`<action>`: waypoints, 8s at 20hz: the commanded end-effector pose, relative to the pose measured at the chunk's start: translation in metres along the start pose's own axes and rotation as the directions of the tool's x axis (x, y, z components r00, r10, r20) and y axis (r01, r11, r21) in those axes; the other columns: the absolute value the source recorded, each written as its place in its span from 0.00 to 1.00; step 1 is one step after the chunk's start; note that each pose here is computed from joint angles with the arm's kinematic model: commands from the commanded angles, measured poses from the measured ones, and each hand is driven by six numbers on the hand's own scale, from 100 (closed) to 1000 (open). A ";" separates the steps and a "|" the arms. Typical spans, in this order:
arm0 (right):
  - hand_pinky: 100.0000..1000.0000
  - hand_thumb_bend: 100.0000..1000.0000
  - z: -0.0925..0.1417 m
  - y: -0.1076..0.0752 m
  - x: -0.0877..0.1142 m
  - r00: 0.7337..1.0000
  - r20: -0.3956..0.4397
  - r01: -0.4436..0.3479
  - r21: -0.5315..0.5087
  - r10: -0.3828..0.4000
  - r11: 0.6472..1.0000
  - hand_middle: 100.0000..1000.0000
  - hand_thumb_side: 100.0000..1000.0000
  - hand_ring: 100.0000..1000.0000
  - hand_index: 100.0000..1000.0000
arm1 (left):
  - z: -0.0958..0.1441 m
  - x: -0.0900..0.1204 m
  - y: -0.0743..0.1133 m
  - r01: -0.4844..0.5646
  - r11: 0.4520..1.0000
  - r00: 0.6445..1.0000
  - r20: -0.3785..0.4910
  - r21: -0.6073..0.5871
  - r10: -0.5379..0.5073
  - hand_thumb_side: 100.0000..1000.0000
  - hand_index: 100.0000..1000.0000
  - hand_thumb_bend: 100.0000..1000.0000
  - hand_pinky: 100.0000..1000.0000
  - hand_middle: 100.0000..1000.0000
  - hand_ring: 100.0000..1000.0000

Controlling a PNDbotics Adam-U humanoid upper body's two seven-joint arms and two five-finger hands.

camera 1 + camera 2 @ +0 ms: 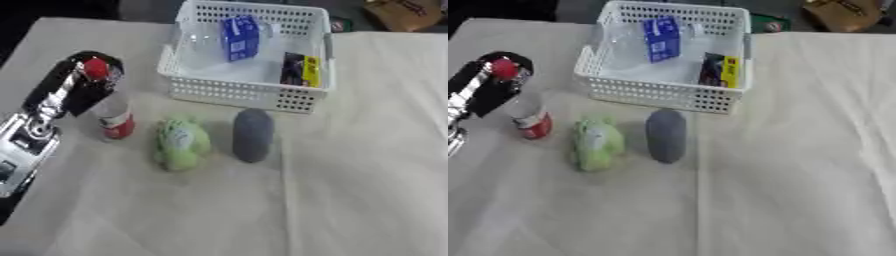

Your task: Pick up objects on the table and place them in the box.

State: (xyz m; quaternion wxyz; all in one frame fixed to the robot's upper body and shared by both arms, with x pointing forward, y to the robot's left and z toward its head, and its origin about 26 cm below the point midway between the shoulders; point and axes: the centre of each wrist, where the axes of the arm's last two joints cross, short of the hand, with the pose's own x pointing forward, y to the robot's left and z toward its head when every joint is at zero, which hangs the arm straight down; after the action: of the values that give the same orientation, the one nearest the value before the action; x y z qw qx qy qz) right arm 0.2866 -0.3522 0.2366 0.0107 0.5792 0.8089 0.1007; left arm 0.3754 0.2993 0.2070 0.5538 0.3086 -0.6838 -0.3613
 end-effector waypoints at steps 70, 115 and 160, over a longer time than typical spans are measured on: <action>0.89 0.00 -0.012 -0.002 0.001 0.999 0.020 0.027 -0.038 -0.026 0.999 0.72 1.00 0.84 0.82 | -0.003 -0.028 -0.005 0.195 0.981 0.973 -0.128 0.005 -0.193 0.91 0.72 0.00 0.93 0.73 0.92; 0.89 0.00 -0.014 -0.001 0.001 0.998 0.043 0.041 -0.024 -0.040 0.999 0.72 1.00 0.84 0.82 | -0.025 0.081 0.078 0.196 0.913 0.970 0.066 0.357 -0.234 0.81 0.63 0.00 0.88 0.65 0.82; 0.89 0.00 -0.026 0.011 0.012 0.987 0.074 0.150 -0.051 -0.146 0.987 0.72 1.00 0.84 0.82 | -0.131 0.084 0.042 0.177 0.982 0.977 0.107 0.067 -0.183 1.00 1.00 0.08 1.00 1.00 1.00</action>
State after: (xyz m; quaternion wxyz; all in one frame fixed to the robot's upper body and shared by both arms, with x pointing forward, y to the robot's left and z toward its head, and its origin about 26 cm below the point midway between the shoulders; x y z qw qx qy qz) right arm 0.2935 -0.3395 0.2538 0.0367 0.5256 0.8435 0.1047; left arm 0.4882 0.2305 0.2887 0.4807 0.3579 -0.6887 -0.4081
